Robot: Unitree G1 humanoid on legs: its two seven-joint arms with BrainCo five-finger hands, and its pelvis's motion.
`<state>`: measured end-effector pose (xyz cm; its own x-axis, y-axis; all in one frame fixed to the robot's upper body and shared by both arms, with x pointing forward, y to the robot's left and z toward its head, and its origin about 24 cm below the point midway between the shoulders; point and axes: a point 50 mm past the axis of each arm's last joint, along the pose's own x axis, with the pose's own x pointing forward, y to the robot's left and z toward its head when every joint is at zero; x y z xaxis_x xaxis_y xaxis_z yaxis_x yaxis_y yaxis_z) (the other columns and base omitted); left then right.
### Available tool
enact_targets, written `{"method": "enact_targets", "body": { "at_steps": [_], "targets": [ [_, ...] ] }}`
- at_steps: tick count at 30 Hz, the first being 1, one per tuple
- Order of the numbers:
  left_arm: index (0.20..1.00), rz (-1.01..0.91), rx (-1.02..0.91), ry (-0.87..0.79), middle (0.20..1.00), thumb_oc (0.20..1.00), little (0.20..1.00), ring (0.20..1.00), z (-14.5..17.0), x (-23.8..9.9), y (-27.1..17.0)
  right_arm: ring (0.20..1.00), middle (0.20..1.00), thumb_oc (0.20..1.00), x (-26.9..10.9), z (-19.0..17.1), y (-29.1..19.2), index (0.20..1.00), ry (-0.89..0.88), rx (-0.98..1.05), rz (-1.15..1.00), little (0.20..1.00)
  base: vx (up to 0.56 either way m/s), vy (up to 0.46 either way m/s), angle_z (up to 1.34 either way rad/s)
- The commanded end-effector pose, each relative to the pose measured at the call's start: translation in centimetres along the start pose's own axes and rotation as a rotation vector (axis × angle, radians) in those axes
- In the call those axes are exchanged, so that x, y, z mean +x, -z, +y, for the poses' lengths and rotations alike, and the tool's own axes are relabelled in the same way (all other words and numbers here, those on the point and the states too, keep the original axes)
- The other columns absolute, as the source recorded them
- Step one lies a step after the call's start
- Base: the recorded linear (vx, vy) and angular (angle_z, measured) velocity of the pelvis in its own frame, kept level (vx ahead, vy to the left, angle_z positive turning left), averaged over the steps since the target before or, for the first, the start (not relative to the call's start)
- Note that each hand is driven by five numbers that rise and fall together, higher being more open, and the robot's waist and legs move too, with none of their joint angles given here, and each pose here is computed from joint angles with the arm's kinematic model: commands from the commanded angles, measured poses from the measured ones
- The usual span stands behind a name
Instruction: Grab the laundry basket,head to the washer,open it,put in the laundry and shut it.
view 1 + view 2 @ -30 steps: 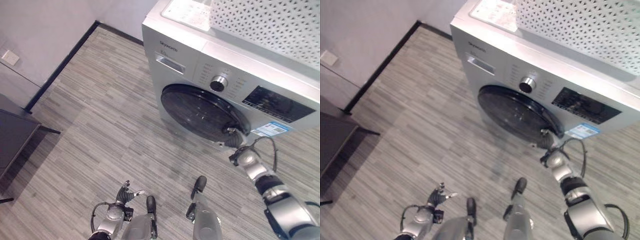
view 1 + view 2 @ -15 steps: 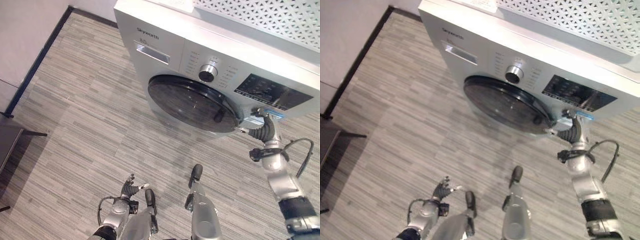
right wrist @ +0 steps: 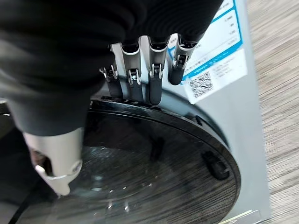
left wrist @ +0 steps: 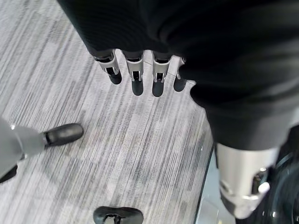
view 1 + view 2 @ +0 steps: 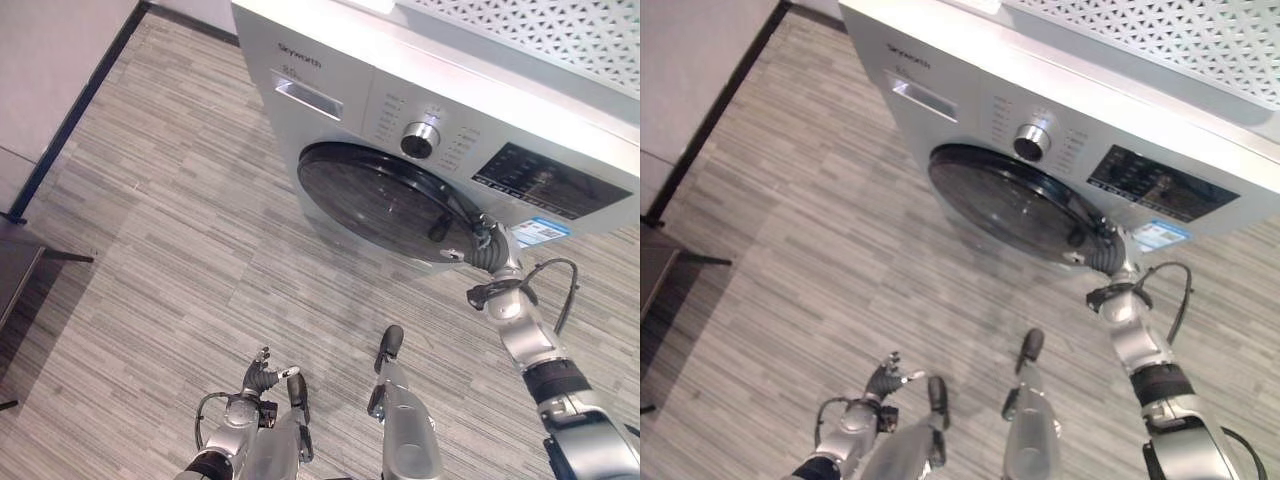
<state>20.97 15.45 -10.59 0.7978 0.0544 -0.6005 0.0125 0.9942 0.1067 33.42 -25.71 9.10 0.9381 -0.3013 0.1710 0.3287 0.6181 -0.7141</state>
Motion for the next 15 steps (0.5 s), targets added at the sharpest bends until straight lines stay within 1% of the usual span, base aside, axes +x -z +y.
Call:
{"method": "enact_targets", "body": {
  "at_steps": [1,4,5,9,10,12,13,14,15],
  "targets": [
    [1.000,-0.020,-0.017,0.028,1.000,1.000,1.000,1.000,-1.1,-0.4,0.3,1.000,1.000,1.000,1.0,1.5,-3.2,1.000,-0.035,0.077,-0.092,1.000,0.01,0.009,0.05],
    [1.000,-0.038,-0.034,0.028,1.000,1.000,1.000,1.000,-1.3,-0.4,-0.1,1.000,1.000,1.000,1.2,2.6,-3.9,1.000,-0.065,0.091,-0.095,1.000,0.00,0.000,0.00],
    [1.000,-0.054,-0.039,0.023,1.000,1.000,1.000,1.000,-1.4,-0.3,-0.5,1.000,1.000,1.000,1.0,3.6,-4.5,1.000,-0.097,0.106,-0.100,1.000,0.00,0.000,0.00],
    [1.000,-0.052,-0.031,0.016,1.000,1.000,1.000,1.000,-1.4,-0.3,-0.5,1.000,1.000,1.000,-0.7,6.4,-5.7,1.000,-0.220,0.167,-0.127,1.000,0.00,0.003,-0.02],
    [1.000,-0.051,-0.031,0.016,1.000,1.000,1.000,1.000,-1.4,-0.3,-0.5,1.000,1.000,1.000,-0.7,6.4,-5.7,1.000,-0.221,0.168,-0.127,1.000,0.00,0.000,0.00],
    [1.000,-0.040,-0.021,0.015,1.000,1.000,1.000,1.000,-1.4,-0.2,-0.3,1.000,1.000,1.000,-1.9,8.2,-6.0,1.000,-0.306,0.216,-0.117,1.000,0.00,0.004,-0.03],
    [1.000,-0.018,0.003,0.012,1.000,1.000,1.000,1.000,-1.3,-0.2,0.1,1.000,1.000,1.000,-3.9,10.8,-6.4,1.000,-0.438,0.262,-0.101,1.000,-0.01,0.003,-0.09],
    [1.000,-0.018,0.003,0.012,1.000,1.000,1.000,1.000,-1.3,-0.2,0.1,1.000,1.000,1.000,-3.9,10.8,-6.4,1.000,-0.438,0.262,-0.101,1.000,-0.01,0.006,-0.10],
    [1.000,-0.012,0.008,0.011,1.000,1.000,1.000,1.000,-1.3,-0.3,0.2,1.000,1.000,1.000,-4.5,11.5,-6.6,1.000,-0.476,0.279,-0.099,1.000,-0.01,0.004,-0.07]
  ]
}}
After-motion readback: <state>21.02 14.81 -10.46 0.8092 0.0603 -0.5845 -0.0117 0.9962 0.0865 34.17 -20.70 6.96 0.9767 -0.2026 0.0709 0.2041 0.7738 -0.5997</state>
